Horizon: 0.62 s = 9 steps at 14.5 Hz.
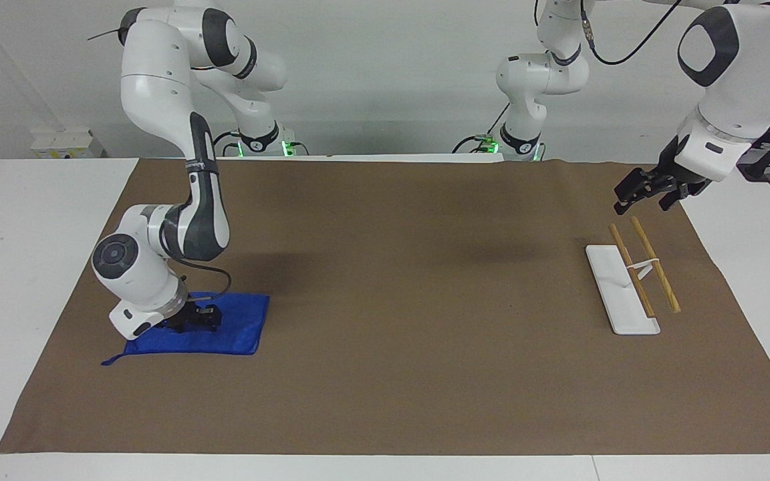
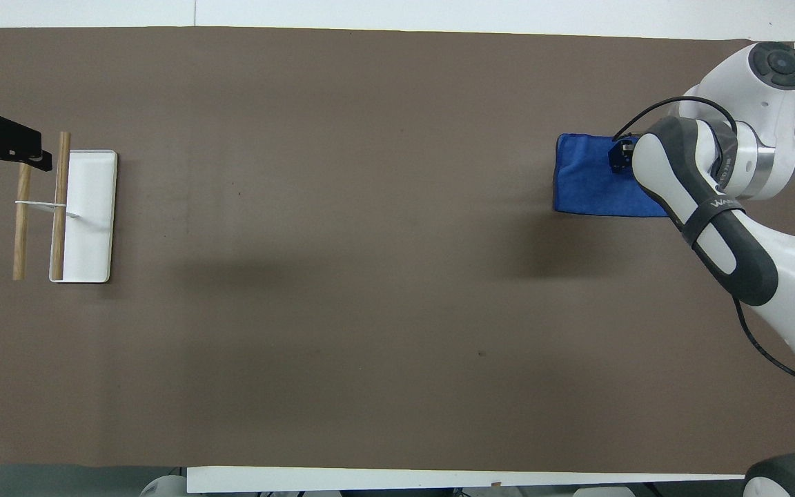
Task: Right arm passes towel to left arm to hang
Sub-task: 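Reach the right gripper down and grasp the blue towel, then lift the towel with the right gripper while the left gripper approaches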
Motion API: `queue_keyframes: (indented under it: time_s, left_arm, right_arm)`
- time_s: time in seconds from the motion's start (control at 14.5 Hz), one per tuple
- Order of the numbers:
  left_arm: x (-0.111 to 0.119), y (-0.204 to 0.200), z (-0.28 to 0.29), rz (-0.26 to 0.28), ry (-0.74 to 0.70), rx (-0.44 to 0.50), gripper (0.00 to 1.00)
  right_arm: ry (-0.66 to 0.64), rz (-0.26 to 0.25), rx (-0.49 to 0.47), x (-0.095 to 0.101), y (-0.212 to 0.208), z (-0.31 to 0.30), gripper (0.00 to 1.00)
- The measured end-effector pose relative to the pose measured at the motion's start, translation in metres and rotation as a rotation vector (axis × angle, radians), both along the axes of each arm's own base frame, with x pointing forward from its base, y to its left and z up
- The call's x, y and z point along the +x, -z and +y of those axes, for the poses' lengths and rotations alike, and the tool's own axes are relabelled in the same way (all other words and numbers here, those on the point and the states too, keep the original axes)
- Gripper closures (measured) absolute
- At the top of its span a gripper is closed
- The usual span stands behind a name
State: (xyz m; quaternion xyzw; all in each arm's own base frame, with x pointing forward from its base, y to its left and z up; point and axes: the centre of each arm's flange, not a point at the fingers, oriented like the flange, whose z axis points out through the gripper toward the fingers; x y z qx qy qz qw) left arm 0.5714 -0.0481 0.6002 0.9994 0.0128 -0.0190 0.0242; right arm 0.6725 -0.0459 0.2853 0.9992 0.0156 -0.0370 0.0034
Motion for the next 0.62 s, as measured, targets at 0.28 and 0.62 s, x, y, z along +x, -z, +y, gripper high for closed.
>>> queue_keyframes:
  time_s: [0.28, 0.62]
  left_arm:
    - [0.0000, 0.0000, 0.0000, 0.000, 0.000, 0.000, 0.00]
    - [0.0000, 0.0001, 0.0000, 0.000, 0.000, 0.000, 0.00]
  right_arm:
    - [-0.005, -0.004, 0.000, 0.0004, -0.0045, -0.0001, 0.53]
    - [-0.017, 0.007, 0.006, 0.0016, -0.0094, 0.0085, 0.94]
